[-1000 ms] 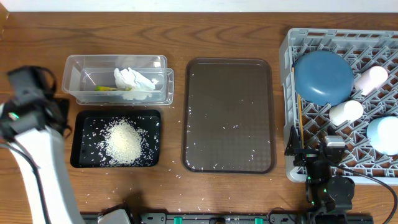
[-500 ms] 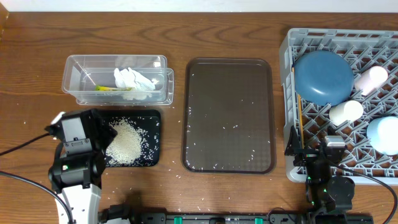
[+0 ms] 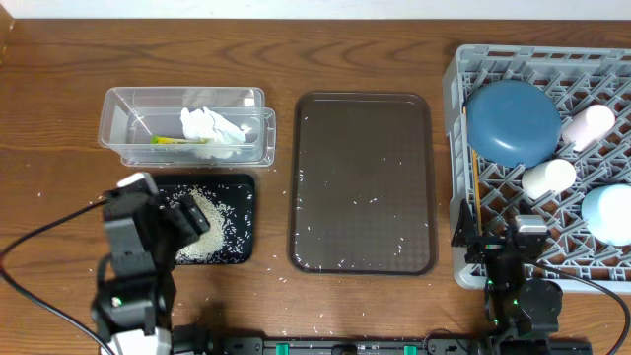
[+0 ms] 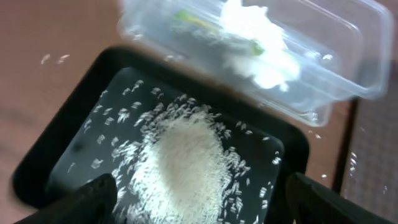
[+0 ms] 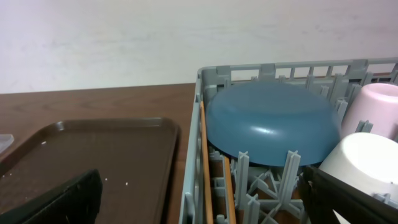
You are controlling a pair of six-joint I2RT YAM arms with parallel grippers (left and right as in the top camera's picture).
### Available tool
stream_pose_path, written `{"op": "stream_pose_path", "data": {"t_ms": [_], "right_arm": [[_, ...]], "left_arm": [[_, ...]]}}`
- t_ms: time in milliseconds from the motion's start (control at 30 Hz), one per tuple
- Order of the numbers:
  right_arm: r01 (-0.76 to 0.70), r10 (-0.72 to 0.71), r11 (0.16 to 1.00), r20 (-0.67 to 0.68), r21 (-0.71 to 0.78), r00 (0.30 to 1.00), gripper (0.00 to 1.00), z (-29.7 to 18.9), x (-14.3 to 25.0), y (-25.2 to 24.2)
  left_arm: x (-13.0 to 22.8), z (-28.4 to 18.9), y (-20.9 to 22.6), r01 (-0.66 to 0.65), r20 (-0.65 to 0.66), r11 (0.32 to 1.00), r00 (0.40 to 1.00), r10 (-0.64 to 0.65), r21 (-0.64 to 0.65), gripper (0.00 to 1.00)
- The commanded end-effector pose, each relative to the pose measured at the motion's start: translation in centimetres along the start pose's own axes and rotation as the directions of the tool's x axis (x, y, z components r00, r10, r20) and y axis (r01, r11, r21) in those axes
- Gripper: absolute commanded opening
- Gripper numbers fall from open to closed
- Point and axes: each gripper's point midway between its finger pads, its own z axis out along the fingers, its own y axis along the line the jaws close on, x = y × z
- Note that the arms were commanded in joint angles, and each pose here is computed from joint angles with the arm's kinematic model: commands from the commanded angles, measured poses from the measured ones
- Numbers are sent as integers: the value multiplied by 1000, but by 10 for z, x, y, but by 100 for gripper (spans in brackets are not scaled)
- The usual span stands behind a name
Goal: Sort waste into correct bins and load items into the dishwasher rack
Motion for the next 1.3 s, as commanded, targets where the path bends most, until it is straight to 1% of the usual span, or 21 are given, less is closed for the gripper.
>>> {"op": "stream_pose_path", "data": {"t_ms": [0, 167, 300, 500, 600, 733, 833, 900, 967, 1067, 1267], "right_arm": [[12, -12, 1000, 4, 23, 1000, 99, 0, -1, -5], [12, -12, 1000, 4, 23, 1000, 99, 0, -1, -5], [12, -12, 1000, 4, 23, 1000, 99, 0, -1, -5], [12, -12, 1000, 4, 23, 1000, 99, 0, -1, -5], [12, -12, 1000, 4, 23, 1000, 99, 0, -1, -5], [12, -12, 1000, 4, 23, 1000, 99, 0, -1, -5], [12, -12, 1000, 4, 23, 1000, 99, 0, -1, -5], [12, -12, 1000, 4, 23, 1000, 99, 0, -1, -5], [12, -12, 1000, 4, 23, 1000, 99, 0, -1, -5], [12, -12, 1000, 4, 23, 1000, 99, 0, -1, -5], [12, -12, 1000, 4, 23, 1000, 99, 0, -1, -5]], "left_arm": [[16, 6, -12, -127, 50, 987, 991, 122, 99, 89], [19, 15, -25, -157, 221, 967, 969, 112, 199, 89], [20, 18, -30, -180, 342, 953, 935, 89, 243, 89], [21, 15, -32, -210, 451, 942, 890, 73, 262, 89], [15, 9, -33, -223, 501, 938, 863, 63, 266, 89], [4, -2, -37, -246, 590, 930, 806, 40, 273, 89], [0, -8, -36, -249, 615, 931, 787, 35, 267, 89], [1, -9, -34, -243, 615, 935, 788, 34, 260, 89], [6, -5, -29, -224, 599, 945, 800, 39, 238, 89], [18, 6, -23, -202, 547, 955, 836, 53, 216, 89], [17, 7, -21, -215, 552, 957, 831, 76, 192, 89]]}}
